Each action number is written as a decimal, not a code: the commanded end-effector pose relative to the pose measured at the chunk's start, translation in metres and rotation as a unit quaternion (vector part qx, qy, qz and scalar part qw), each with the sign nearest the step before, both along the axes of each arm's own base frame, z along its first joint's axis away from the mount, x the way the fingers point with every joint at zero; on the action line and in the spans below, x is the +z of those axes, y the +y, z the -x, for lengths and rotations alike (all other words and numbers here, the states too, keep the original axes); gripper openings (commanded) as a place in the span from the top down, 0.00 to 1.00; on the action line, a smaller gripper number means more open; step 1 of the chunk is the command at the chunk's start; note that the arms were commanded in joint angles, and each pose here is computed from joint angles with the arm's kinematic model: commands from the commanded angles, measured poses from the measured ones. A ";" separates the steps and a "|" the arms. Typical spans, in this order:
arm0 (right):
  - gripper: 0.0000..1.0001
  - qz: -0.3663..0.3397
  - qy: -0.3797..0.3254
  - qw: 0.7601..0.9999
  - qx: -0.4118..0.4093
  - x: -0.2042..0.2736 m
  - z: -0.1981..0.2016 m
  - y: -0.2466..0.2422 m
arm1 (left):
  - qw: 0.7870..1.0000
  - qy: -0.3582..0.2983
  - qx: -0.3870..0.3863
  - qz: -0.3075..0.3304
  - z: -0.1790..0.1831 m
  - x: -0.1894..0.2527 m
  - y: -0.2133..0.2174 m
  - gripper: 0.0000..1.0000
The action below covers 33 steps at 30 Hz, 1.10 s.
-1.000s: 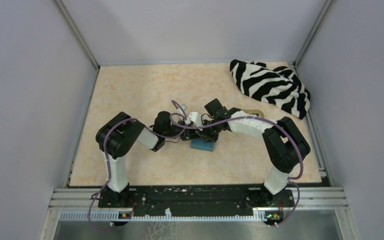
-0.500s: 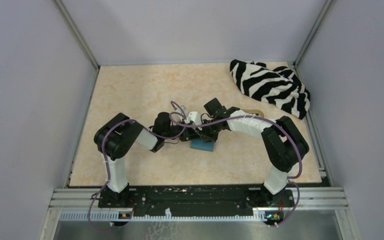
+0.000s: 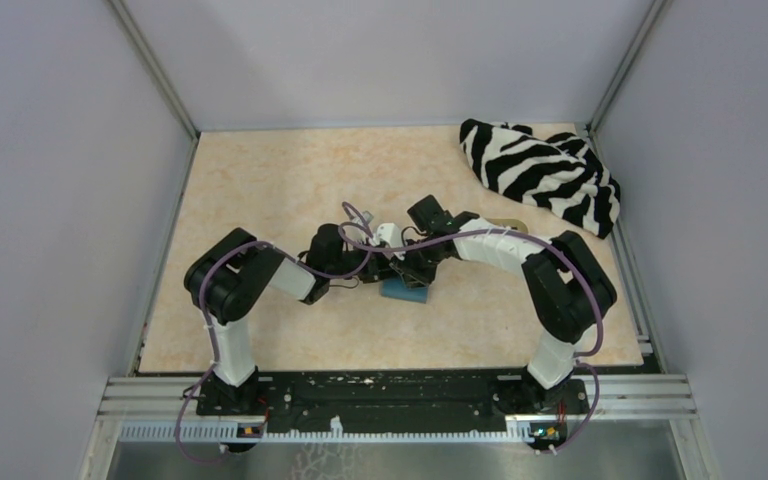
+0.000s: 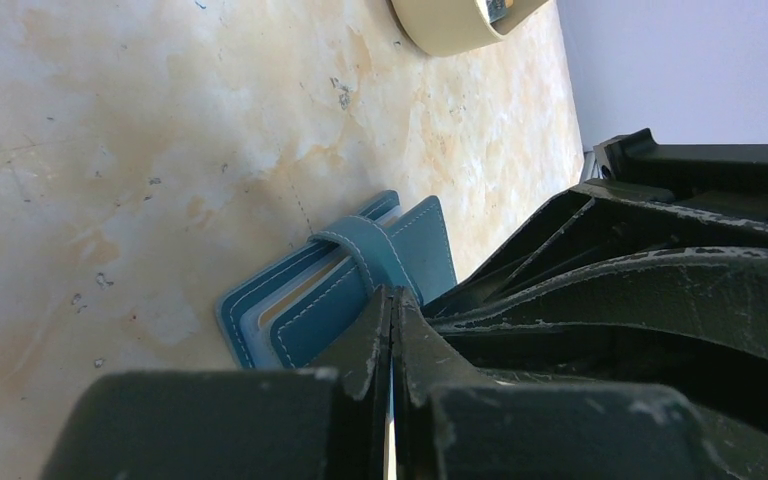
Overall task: Put the credit cards into the card holder
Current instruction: Close the card holder at the center of the board.
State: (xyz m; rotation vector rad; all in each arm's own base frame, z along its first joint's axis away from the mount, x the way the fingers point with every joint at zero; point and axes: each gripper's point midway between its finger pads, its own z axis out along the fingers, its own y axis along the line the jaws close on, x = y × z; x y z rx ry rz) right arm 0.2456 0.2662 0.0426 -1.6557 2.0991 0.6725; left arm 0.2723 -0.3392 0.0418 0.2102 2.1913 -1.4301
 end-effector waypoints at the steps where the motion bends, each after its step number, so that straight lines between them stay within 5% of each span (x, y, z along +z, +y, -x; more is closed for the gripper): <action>1: 0.81 -0.053 -0.007 0.998 0.019 0.033 -0.003 0.013 | 0.995 0.051 -0.002 -0.080 0.023 -0.049 0.016 1.00; 8: 0.76 -0.112 -0.018 0.994 0.009 0.071 -0.016 0.009 | 0.995 0.052 -0.003 -0.080 0.023 -0.049 0.015 1.00; 15: 0.74 -0.067 -0.062 0.995 -0.047 0.052 -0.047 0.003 | 0.996 0.051 -0.004 -0.078 0.022 -0.049 0.015 1.00; 33: 0.82 -0.017 -0.040 0.999 -0.009 0.012 -0.029 0.012 | 0.996 0.048 -0.011 -0.073 0.025 -0.048 0.014 1.00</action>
